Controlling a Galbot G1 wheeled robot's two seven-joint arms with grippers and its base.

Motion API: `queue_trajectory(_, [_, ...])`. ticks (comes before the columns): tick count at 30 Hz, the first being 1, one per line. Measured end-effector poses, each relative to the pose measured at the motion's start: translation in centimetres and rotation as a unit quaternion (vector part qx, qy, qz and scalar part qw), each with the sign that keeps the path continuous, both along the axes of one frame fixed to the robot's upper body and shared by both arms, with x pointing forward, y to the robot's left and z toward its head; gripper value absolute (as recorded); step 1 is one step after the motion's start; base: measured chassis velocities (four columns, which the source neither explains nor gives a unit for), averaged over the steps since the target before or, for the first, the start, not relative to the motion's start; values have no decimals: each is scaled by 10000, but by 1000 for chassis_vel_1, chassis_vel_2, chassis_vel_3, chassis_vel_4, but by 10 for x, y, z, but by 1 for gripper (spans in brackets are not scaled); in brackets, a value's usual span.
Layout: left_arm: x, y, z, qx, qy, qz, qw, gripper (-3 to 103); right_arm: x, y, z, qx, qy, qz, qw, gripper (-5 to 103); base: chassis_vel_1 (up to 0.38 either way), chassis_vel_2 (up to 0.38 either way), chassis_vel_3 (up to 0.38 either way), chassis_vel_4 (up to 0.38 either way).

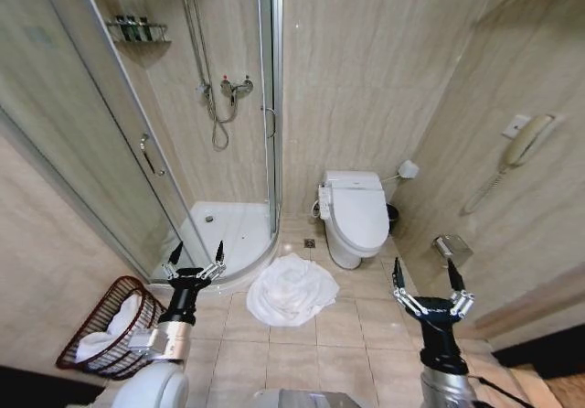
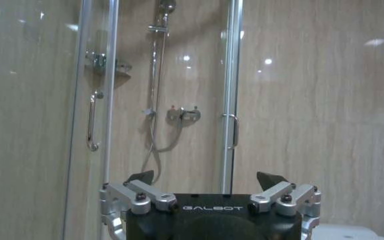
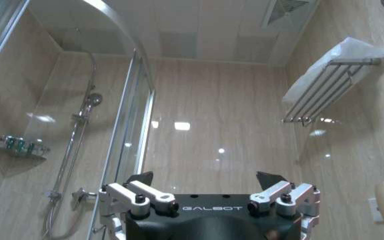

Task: Discard the used towel into the hamper.

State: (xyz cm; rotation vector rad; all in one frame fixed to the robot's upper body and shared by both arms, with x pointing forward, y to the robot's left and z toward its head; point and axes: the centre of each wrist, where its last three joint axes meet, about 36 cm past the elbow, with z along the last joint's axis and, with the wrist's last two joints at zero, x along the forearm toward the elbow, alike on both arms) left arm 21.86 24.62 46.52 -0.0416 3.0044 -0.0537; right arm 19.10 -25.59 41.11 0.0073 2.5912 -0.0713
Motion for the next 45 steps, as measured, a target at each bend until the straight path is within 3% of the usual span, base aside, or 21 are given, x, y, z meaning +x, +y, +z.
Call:
queue_trajectory(31, [0, 0, 0, 0, 0, 0, 10000, 100, -2, -3, -16, -91, 7, 141, 9999, 100, -6, 5, 5, -5])
queue_trajectory(43, [0, 0, 0, 0, 0, 0, 10000, 100, -5, -5, -43, 35, 332, -4, 9994, 100, 0, 0, 0, 0])
queue_trajectory(45, [0, 0, 0, 0, 0, 0, 10000, 100, -4, -8, -54, 78, 573, -112, 9983, 100, 0, 0, 0, 0])
